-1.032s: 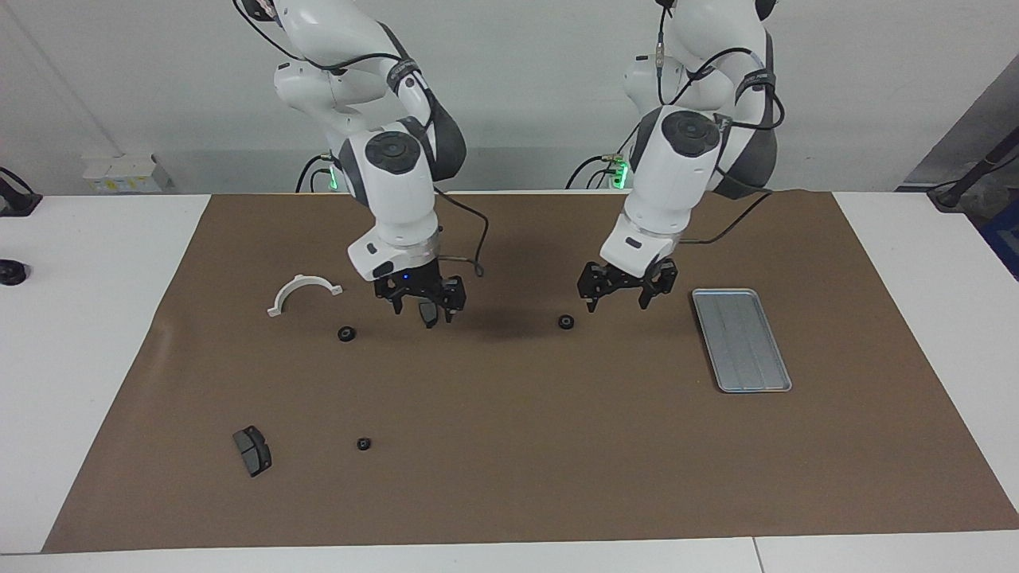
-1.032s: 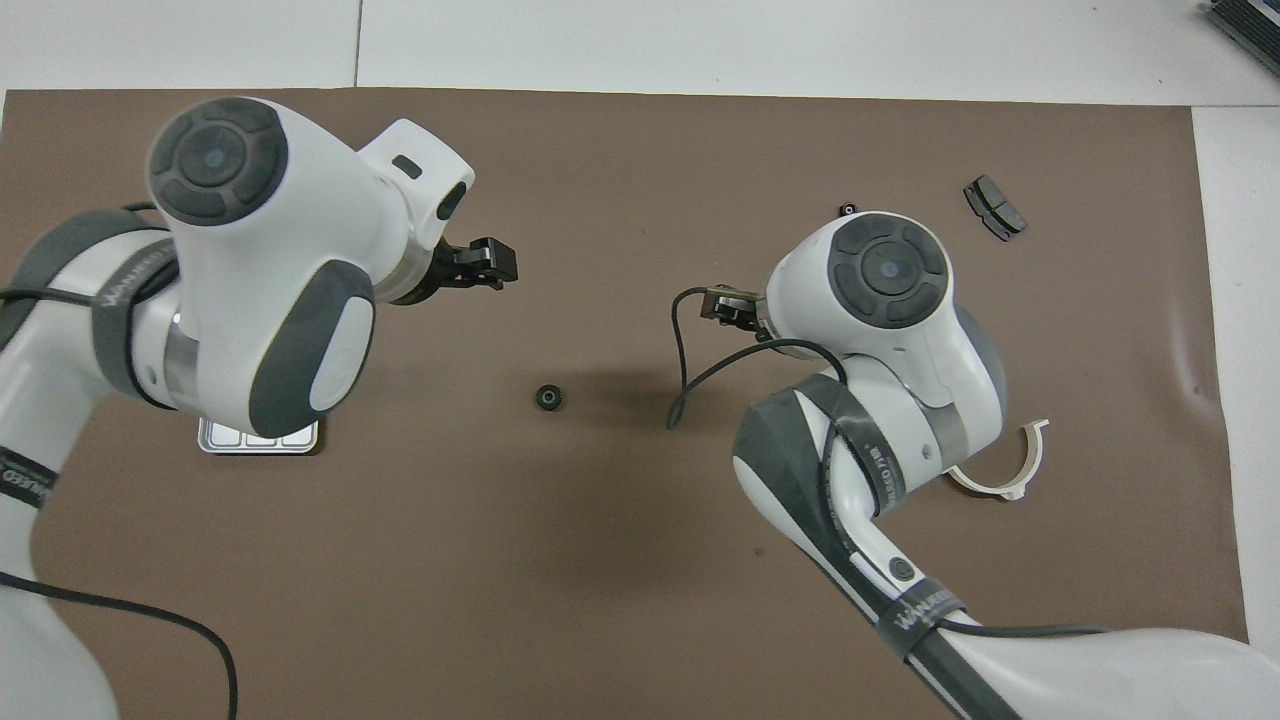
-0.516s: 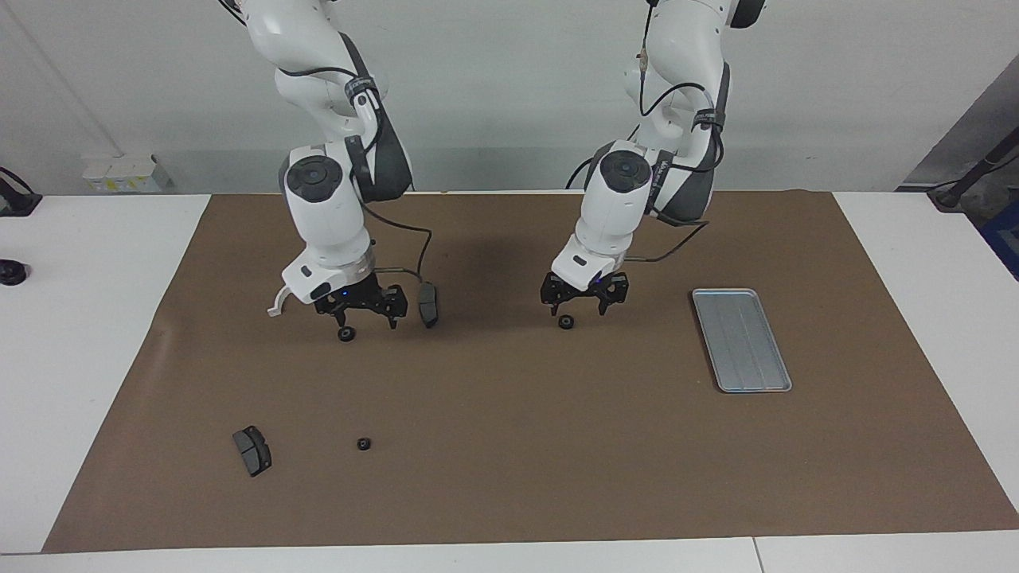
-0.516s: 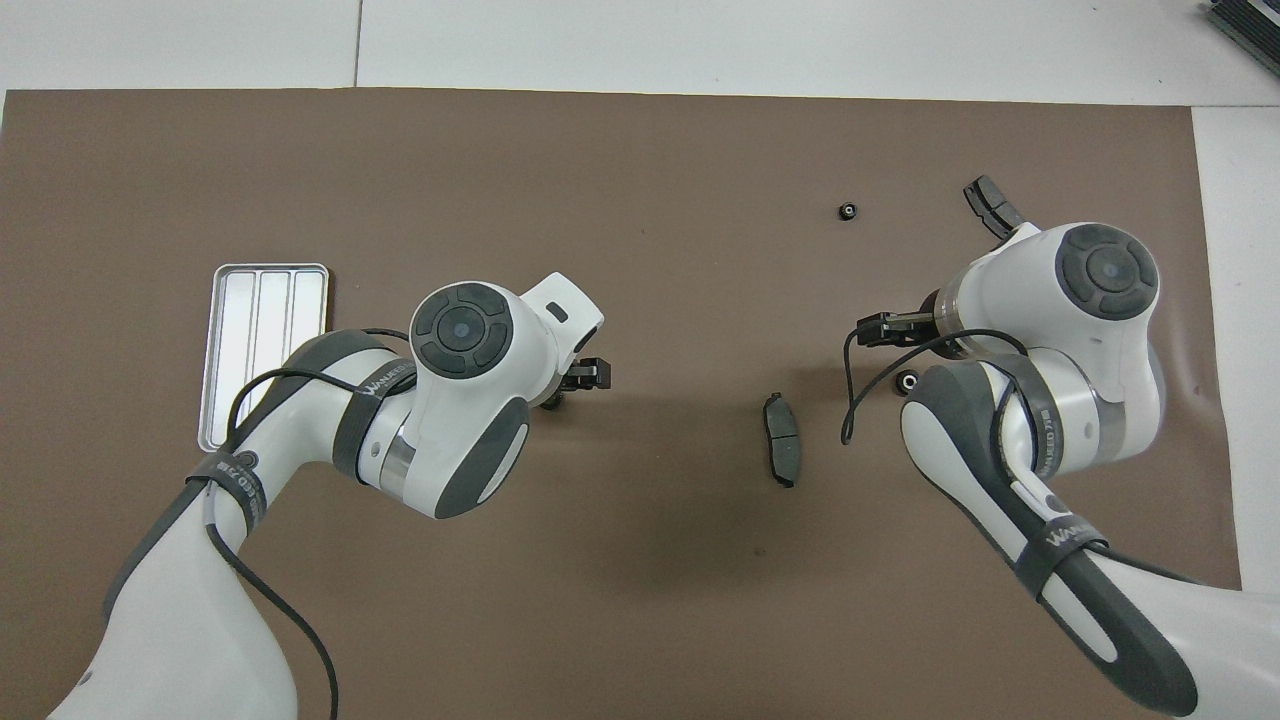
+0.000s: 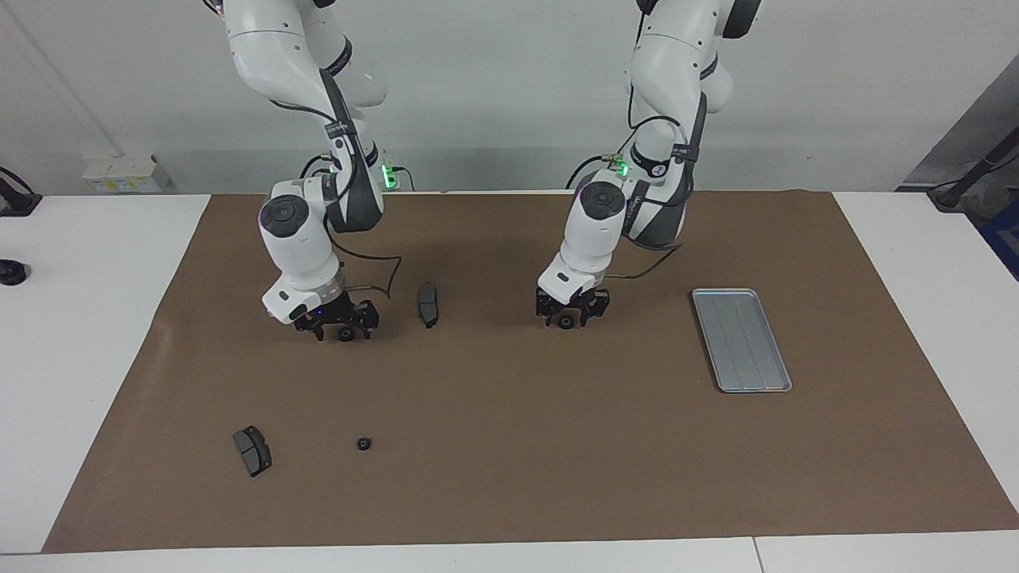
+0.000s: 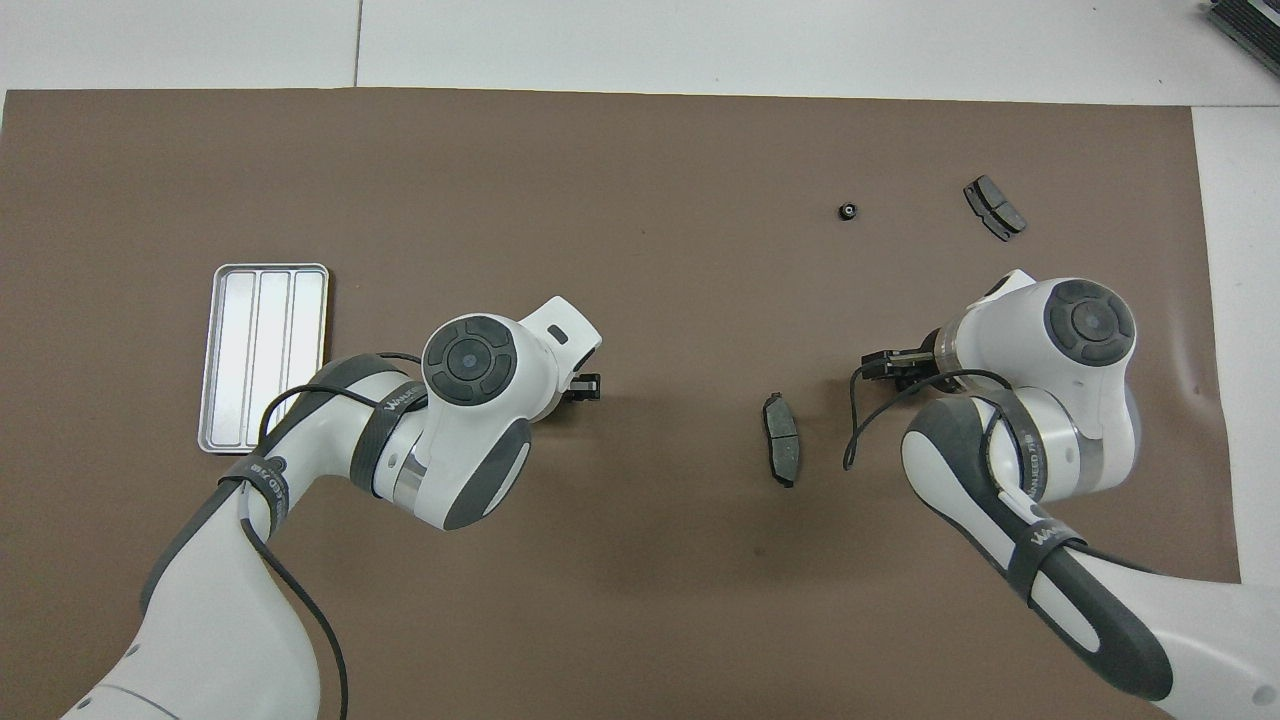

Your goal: Pick bearing gear from pile to tray

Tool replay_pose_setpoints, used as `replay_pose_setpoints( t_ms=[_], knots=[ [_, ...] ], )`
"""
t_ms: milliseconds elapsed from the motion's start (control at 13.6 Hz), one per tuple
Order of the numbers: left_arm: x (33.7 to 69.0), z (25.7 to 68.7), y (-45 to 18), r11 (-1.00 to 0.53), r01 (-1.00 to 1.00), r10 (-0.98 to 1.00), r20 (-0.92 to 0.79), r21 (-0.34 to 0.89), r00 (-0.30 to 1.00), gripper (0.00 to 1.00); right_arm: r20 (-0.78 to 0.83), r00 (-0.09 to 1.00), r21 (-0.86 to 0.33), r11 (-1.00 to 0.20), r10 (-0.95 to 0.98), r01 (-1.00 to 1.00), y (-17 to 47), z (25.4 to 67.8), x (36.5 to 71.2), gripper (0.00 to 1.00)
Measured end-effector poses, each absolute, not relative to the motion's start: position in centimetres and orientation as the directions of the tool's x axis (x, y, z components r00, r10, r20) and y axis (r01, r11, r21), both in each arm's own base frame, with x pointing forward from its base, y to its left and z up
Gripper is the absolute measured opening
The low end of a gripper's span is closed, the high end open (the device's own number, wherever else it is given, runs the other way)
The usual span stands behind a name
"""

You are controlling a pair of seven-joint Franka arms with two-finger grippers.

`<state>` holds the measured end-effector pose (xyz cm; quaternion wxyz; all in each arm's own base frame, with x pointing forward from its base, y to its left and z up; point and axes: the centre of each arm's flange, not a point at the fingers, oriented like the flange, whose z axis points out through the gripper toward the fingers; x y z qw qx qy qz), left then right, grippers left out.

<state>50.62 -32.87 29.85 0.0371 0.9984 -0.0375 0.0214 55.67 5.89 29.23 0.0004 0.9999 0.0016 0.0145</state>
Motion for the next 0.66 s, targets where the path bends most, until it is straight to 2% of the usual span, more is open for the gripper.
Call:
replay_pose_setpoints(
  t_ms=[74, 147, 221, 295, 369, 442, 516, 590, 663],
  knots=[
    [50.51, 29.70, -32.83, -0.995, -0.077, -0.074, 0.043, 0.071, 0.996, 0.66, 0.032, 0.999, 0.000, -1.000, 0.004, 0.004, 5.85, 28.97, 55.50, 1.00],
    [50.40, 29.57, -32.84, -0.995, -0.079, -0.076, 0.040, 0.069, 0.996, 0.61, 0.032, 0.999, 0.000, -1.000, 0.005, 0.005, 5.80, 28.71, 55.29, 0.95],
    [50.29, 29.47, -32.85, -0.995, -0.080, -0.077, 0.038, 0.068, 0.996, 0.60, 0.030, 1.000, 0.000, -1.000, 0.008, 0.008, 5.77, 28.51, 55.12, 0.93],
    [50.23, 29.41, -32.85, -0.995, -0.080, -0.078, 0.037, 0.067, 0.996, 0.54, 0.030, 1.000, 0.000, -1.000, 0.008, 0.008, 5.76, 28.44, 55.03, 0.82],
    [50.23, 29.41, -32.85, -0.995, -0.080, -0.078, 0.037, 0.067, 0.996, 0.54, 0.029, 1.000, 0.000, -1.000, 0.007, 0.007, 5.70, 28.45, 54.99, 0.70],
    [50.29, 29.52, -32.71, -0.995, -0.080, -0.078, 0.039, 0.065, 0.996, 0.45, 0.030, 1.000, 0.000, -1.000, 0.004, 0.004, 5.56, 28.50, 55.00, 0.56],
    [50.26, 29.49, -32.71, -0.995, -0.081, -0.078, 0.038, 0.065, 0.996, 0.45, 0.033, 0.999, 0.001, -1.000, 0.000, 0.000, 5.31, 28.65, 55.03, 0.46],
    [50.28, 29.54, -32.68, -0.995, -0.081, -0.079, 0.040, 0.064, 0.996, 0.41, 0.035, 0.999, 0.001, -1.000, -0.003, -0.003, 5.15, 28.73, 55.05, 0.35],
    [50.28, 29.56, -32.66, -0.995, -0.081, -0.079, 0.040, 0.064, 0.996, 0.35, 0.036, 0.999, 0.001, -1.000, -0.003, -0.003, 5.11, 28.79, 55.06, 0.35]
  ],
)
